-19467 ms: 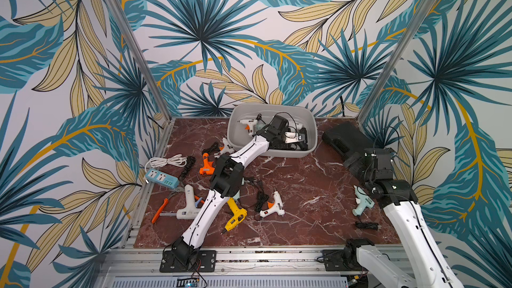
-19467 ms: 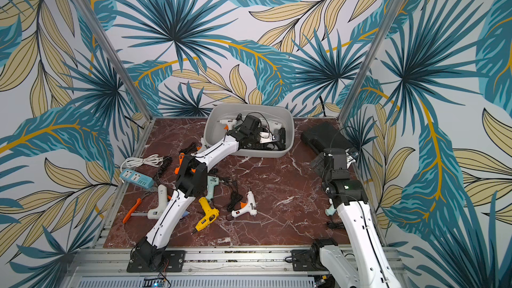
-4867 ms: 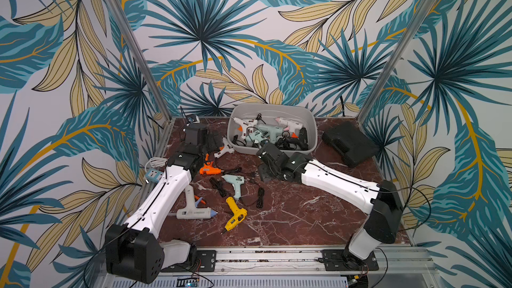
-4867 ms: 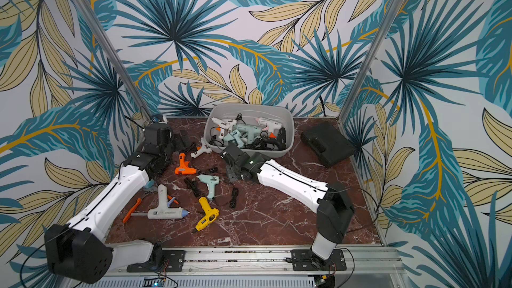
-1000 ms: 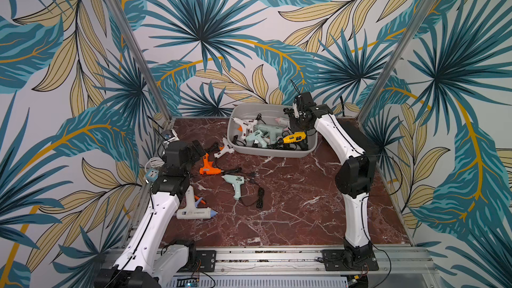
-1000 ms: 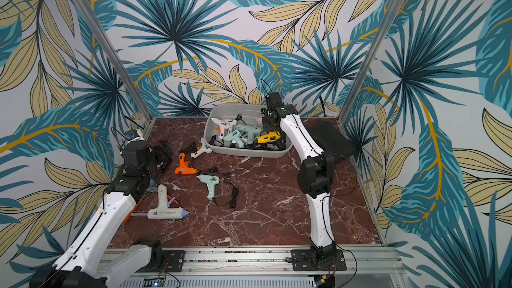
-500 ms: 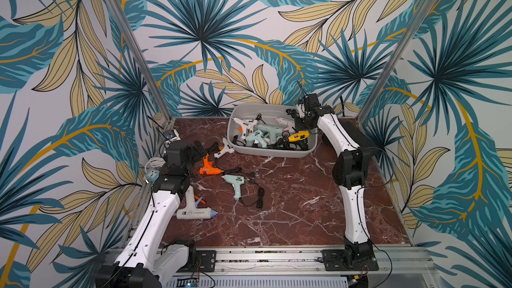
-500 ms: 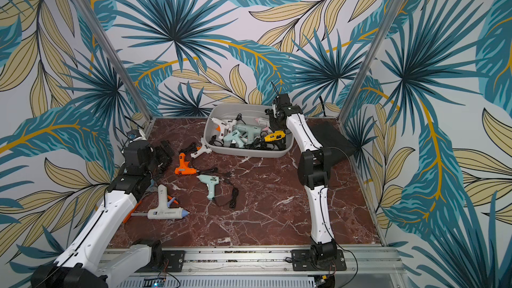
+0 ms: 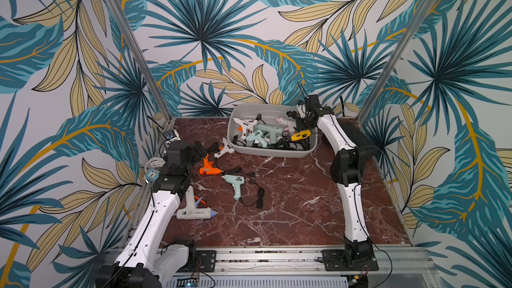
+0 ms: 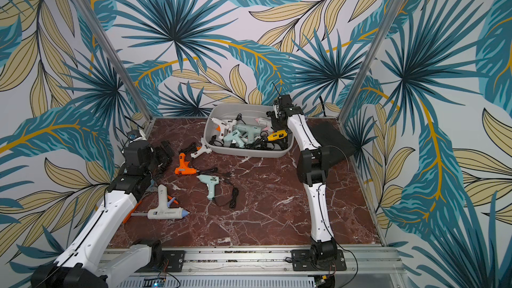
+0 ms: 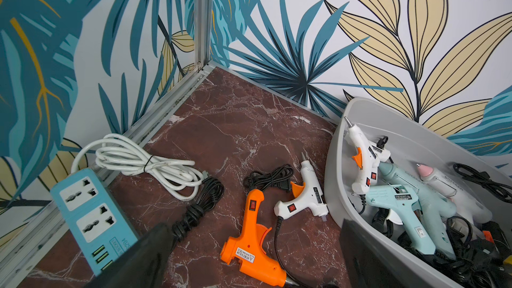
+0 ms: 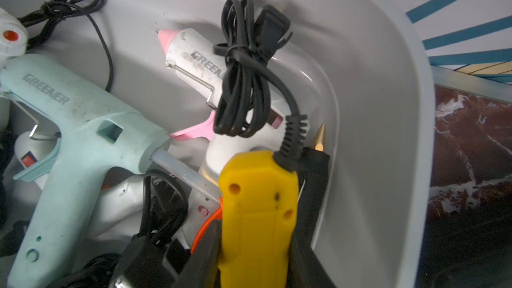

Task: Put the hot melt glue gun into the storage box
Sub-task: Place the hot melt adhesive gun in the storage box.

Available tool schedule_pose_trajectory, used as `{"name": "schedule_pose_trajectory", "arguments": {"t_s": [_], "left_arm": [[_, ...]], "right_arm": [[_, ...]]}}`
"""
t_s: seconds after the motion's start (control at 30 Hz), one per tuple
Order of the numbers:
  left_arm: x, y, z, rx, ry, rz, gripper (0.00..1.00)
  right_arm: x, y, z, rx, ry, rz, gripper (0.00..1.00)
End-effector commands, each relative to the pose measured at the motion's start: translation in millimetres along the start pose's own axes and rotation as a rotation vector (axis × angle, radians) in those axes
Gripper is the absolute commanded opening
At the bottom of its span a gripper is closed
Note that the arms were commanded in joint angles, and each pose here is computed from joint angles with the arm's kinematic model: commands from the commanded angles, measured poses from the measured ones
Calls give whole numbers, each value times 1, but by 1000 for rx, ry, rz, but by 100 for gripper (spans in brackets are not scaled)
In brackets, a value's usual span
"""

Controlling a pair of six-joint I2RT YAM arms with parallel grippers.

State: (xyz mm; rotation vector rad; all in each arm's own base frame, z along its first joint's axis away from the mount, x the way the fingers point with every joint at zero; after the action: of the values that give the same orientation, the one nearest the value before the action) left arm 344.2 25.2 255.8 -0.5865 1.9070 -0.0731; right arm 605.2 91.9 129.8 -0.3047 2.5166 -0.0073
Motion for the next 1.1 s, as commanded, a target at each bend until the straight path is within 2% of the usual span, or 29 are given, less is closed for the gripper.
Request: {"name": "schedule_pose_trajectory", "arguments": {"t_s": [0.0, 0.37, 0.57, 0.8, 1.07], "left_arm": [[-5, 1, 0, -9, -10, 2, 100], [-4, 1, 2, -10, -1, 4, 100], [-4, 3, 2, -21, -3, 15, 100], [9, -2, 6, -2, 85, 65, 100], [43, -17, 17, 65, 288, 76, 100]], "right_arm": [[10, -23, 25, 102, 26, -30, 30], [18, -31, 42, 136, 45, -2, 52], [13, -31, 36, 114, 30, 16, 54], [-7, -22, -7, 56, -22, 50, 59], [-24, -9, -77, -32, -96, 141, 60]]}}
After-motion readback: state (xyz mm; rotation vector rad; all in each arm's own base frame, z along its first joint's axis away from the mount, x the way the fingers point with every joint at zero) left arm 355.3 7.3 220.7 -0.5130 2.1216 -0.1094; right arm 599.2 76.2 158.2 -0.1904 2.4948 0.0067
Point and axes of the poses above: each gripper's point midway between its finger pads, its own z axis out along the fingers, its own y axis along the line the jaws close on, x = y × z, the point moved 1 cm from there along -z, back along the fingers, and after that the axes turned 1 degree about -z, right-handed, at the moved point
